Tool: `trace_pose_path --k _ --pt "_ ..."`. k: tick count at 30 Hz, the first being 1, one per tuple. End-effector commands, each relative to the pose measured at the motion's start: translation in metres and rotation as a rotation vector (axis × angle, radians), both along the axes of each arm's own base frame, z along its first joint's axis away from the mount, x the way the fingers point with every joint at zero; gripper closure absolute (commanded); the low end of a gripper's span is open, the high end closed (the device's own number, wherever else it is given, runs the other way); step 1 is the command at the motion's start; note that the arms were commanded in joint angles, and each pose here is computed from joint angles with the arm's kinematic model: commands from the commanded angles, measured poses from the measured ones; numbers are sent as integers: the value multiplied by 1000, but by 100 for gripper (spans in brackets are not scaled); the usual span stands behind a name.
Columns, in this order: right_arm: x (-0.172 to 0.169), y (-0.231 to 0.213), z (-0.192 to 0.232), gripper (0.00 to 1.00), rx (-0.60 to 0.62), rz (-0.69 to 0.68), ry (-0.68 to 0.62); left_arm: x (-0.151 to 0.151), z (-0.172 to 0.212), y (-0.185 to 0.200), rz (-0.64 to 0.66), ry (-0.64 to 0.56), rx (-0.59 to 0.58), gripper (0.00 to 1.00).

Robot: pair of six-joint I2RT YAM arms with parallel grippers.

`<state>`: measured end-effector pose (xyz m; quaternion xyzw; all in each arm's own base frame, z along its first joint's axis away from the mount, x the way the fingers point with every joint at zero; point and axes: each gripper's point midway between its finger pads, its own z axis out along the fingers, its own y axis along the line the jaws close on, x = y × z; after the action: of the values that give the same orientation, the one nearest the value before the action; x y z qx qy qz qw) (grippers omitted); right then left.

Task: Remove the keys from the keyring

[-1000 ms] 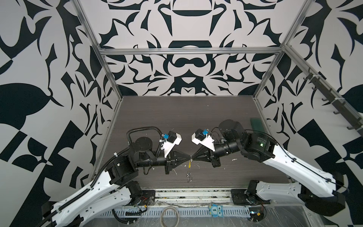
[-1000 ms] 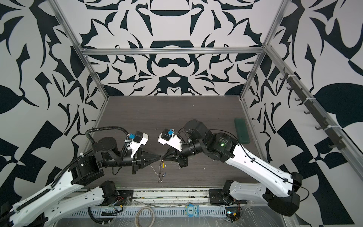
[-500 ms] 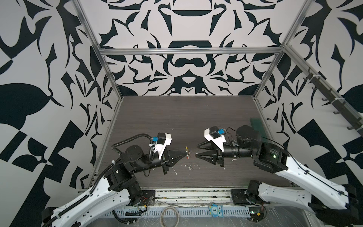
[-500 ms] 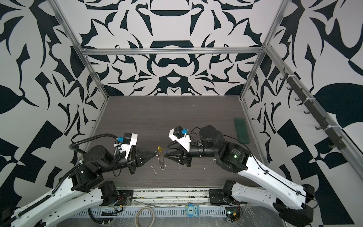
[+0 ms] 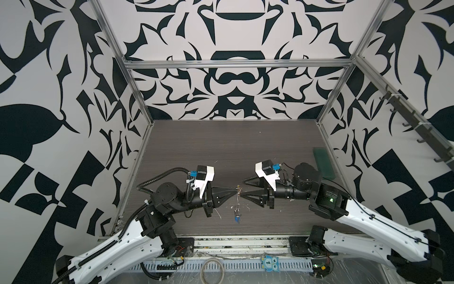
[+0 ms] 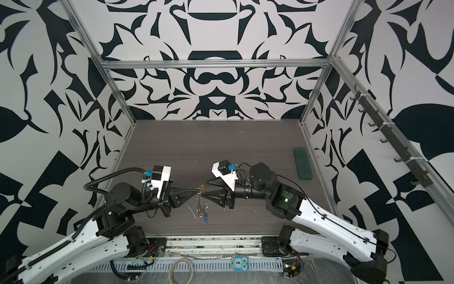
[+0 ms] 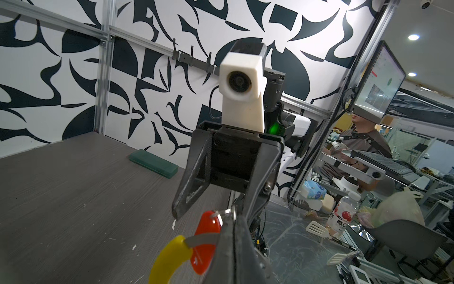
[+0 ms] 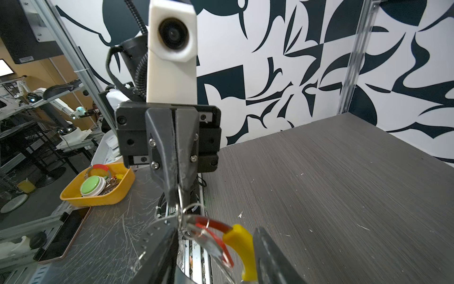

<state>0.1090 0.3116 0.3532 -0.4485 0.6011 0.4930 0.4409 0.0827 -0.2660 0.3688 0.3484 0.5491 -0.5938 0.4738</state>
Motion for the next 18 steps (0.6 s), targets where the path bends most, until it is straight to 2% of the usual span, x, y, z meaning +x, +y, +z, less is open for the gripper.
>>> trace_pose_path --k 1,11,18 --pt "-11 1 20 49 72 58 -38 -7 15 4 -29 -34 -60 100" --pt "-19 1 16 70 61 103 -19 -5 15 7 -8 -36 -71 100" --pt "-19 1 16 77 64 107 -13 -5 14 7 -10 -32 -70 100"
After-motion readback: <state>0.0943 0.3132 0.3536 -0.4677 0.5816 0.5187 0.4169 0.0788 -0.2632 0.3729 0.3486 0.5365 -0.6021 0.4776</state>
